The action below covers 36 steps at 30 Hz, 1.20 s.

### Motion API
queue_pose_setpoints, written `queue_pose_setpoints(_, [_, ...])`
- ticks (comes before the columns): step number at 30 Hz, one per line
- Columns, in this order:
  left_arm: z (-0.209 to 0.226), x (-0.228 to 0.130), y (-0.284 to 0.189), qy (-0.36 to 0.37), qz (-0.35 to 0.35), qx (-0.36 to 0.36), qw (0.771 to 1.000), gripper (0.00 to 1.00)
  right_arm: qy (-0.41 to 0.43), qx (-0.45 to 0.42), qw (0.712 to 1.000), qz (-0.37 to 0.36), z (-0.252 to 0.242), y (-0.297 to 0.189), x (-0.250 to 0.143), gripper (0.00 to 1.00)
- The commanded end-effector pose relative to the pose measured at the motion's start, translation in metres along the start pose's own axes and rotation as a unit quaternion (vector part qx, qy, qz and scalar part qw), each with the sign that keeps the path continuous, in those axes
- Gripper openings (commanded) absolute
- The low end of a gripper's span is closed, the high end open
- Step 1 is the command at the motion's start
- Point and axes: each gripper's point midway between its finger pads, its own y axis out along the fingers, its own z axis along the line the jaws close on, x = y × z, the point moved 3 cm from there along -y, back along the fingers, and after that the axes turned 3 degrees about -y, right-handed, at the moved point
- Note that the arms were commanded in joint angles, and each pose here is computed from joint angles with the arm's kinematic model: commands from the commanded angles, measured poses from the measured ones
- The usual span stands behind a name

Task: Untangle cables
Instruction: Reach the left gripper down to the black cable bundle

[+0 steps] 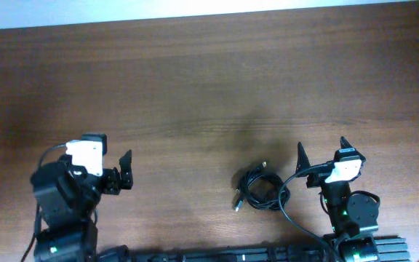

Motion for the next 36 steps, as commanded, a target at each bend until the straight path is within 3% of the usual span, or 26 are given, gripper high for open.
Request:
queue_pose_setpoints(1, [-0.004, 0.016, -0.003, 0.005, 0.026, -0.024, 0.999, 0.99, 0.0, -0.007, 1.0, 0.003, -0.002, 0.0, -0.003, 0.99])
queue_pose_setpoints(5, [-0.022, 0.032, 0.011, 0.03, 0.071, -0.056, 0.995, 0.99, 0.0, -0.007, 1.0, 0.003, -0.002, 0.0, -0.002, 0.99])
queue_pose_setpoints(10, [-0.044, 0.019, 0.032, 0.068, 0.118, -0.091, 0.987, 0.99, 0.0, -0.007, 1.0, 0.003, -0.002, 0.0, -0.003, 0.99])
queue_pose_setpoints(23, [-0.056, 0.017, 0.033, 0.072, 0.122, -0.126, 0.982, 0.99, 0.0, -0.007, 1.0, 0.003, -0.002, 0.0, -0.003, 0.99])
queue_pose_setpoints(28, [-0.08, -0.004, 0.058, 0.1, 0.182, -0.165, 0.964, 0.99, 0.0, -0.007, 1.0, 0.003, -0.002, 0.0, -0.003, 0.99])
queue_pose_setpoints(36, [-0.097, -0.011, 0.073, 0.125, 0.198, -0.182, 0.955, 0.99, 0.0, -0.007, 1.0, 0.003, -0.002, 0.0, -0.003, 0.99])
